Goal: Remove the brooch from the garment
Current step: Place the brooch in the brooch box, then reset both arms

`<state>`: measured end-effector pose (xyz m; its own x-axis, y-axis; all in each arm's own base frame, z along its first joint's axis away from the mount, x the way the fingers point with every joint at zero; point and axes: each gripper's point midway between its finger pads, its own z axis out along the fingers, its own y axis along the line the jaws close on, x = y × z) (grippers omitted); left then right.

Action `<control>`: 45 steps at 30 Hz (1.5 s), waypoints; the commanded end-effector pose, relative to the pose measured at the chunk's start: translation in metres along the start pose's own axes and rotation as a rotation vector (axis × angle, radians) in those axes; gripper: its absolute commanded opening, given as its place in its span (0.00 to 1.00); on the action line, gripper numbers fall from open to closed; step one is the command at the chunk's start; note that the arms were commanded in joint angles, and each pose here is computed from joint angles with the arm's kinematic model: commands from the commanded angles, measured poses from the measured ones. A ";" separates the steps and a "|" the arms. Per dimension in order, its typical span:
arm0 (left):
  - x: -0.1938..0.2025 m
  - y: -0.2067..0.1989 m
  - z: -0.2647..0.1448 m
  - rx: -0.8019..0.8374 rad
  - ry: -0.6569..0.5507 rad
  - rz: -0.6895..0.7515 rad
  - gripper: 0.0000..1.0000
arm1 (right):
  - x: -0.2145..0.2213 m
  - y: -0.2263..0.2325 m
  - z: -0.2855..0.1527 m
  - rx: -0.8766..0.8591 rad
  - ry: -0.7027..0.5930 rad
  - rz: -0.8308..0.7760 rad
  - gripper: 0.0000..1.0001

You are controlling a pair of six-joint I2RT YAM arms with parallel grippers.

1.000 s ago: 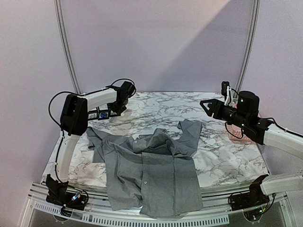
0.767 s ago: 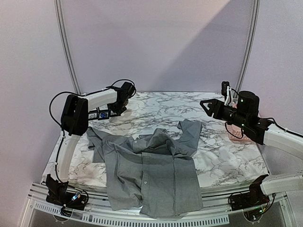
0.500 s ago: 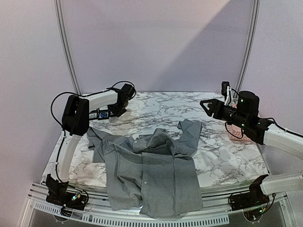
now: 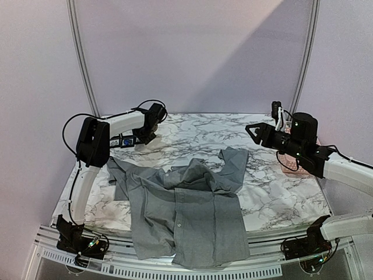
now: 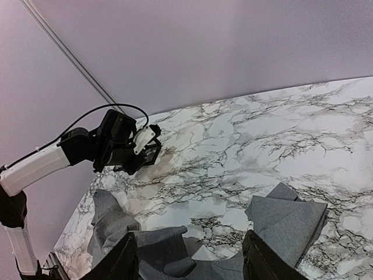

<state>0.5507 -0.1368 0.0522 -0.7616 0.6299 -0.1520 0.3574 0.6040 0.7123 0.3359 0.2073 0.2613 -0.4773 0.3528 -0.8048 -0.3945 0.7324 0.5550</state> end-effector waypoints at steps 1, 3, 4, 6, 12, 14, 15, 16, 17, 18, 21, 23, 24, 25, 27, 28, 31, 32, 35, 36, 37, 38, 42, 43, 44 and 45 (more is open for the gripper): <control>-0.007 0.007 -0.009 0.041 -0.031 -0.048 0.26 | 0.010 -0.006 0.004 0.009 0.030 0.013 0.60; -0.008 0.008 -0.013 0.044 -0.036 -0.050 0.29 | 0.011 -0.007 0.005 0.011 0.033 0.011 0.60; -0.008 0.008 -0.015 0.044 -0.038 -0.049 0.31 | 0.011 -0.007 0.005 0.012 0.033 0.012 0.60; -0.009 0.009 -0.018 0.043 -0.042 -0.052 0.36 | 0.011 -0.007 0.005 0.012 0.034 0.010 0.60; -0.012 0.012 -0.029 0.048 -0.065 -0.073 0.59 | 0.011 -0.007 0.006 0.010 0.033 0.003 0.60; -0.013 0.013 -0.034 0.056 -0.074 -0.085 0.65 | 0.011 -0.007 0.006 0.011 0.034 0.000 0.60; -0.013 0.013 -0.037 0.059 -0.081 -0.092 0.67 | 0.011 -0.007 0.006 0.011 0.035 -0.001 0.60; -0.013 0.013 -0.040 0.062 -0.089 -0.100 0.70 | 0.011 -0.007 0.006 0.012 0.035 -0.002 0.60; -0.014 0.013 -0.043 0.070 -0.099 -0.108 0.72 | 0.011 -0.008 0.006 0.013 0.035 -0.003 0.60; -0.014 0.013 -0.046 0.079 -0.108 -0.119 0.74 | 0.012 -0.008 0.006 0.013 0.036 -0.003 0.60; -0.015 0.015 -0.056 0.110 -0.141 -0.160 0.80 | 0.011 -0.008 0.006 0.015 0.036 -0.004 0.60; -0.017 0.018 -0.064 0.131 -0.167 -0.191 0.84 | 0.011 -0.009 0.006 0.019 0.036 -0.006 0.60; -0.018 0.020 -0.069 0.144 -0.184 -0.209 0.85 | 0.012 -0.008 0.006 0.019 0.037 -0.008 0.60; -0.019 0.022 -0.074 0.159 -0.203 -0.226 0.87 | 0.012 -0.008 0.006 0.018 0.038 -0.011 0.60; -0.022 0.025 -0.084 0.188 -0.240 -0.264 0.88 | 0.012 -0.009 0.006 0.020 0.039 -0.016 0.61; -0.023 0.027 -0.089 0.204 -0.259 -0.282 0.89 | 0.010 -0.009 0.007 0.023 0.038 -0.019 0.61; -0.026 0.031 -0.107 0.255 -0.325 -0.343 0.93 | 0.010 -0.012 0.009 0.048 0.049 -0.037 0.62; -0.029 0.037 -0.117 0.272 -0.365 -0.373 0.94 | 0.009 -0.014 0.011 0.059 0.051 -0.046 0.63; -0.027 0.037 -0.130 0.341 -0.430 -0.434 0.97 | 0.005 -0.018 0.013 0.092 0.050 -0.072 0.72; -0.029 0.042 -0.135 0.360 -0.468 -0.468 0.98 | 0.004 -0.022 0.014 0.107 0.052 -0.082 0.74; -0.026 0.046 -0.137 0.376 -0.488 -0.498 0.99 | 0.003 -0.025 0.015 0.119 0.055 -0.085 0.76; -0.023 0.050 -0.137 0.388 -0.502 -0.530 1.00 | 0.001 -0.029 0.015 0.127 0.057 -0.090 0.77; 0.000 0.080 -0.131 0.442 -0.547 -0.702 1.00 | -0.010 -0.058 0.012 0.178 0.051 -0.078 0.81; 0.007 0.087 -0.129 0.448 -0.562 -0.740 1.00 | -0.014 -0.066 0.010 0.191 0.044 -0.070 0.81; 0.014 0.096 -0.127 0.448 -0.575 -0.782 0.99 | -0.019 -0.074 0.007 0.201 0.038 -0.062 0.82; 0.023 0.104 -0.125 0.445 -0.587 -0.819 0.99 | -0.023 -0.082 0.004 0.215 0.028 -0.057 0.82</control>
<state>0.4963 -0.1531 0.1822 -0.6052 0.2211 -0.7647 0.1930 0.9727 0.1286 0.3706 0.1702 0.2370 -0.4821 0.2880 -0.8274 -0.2933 0.8368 0.4622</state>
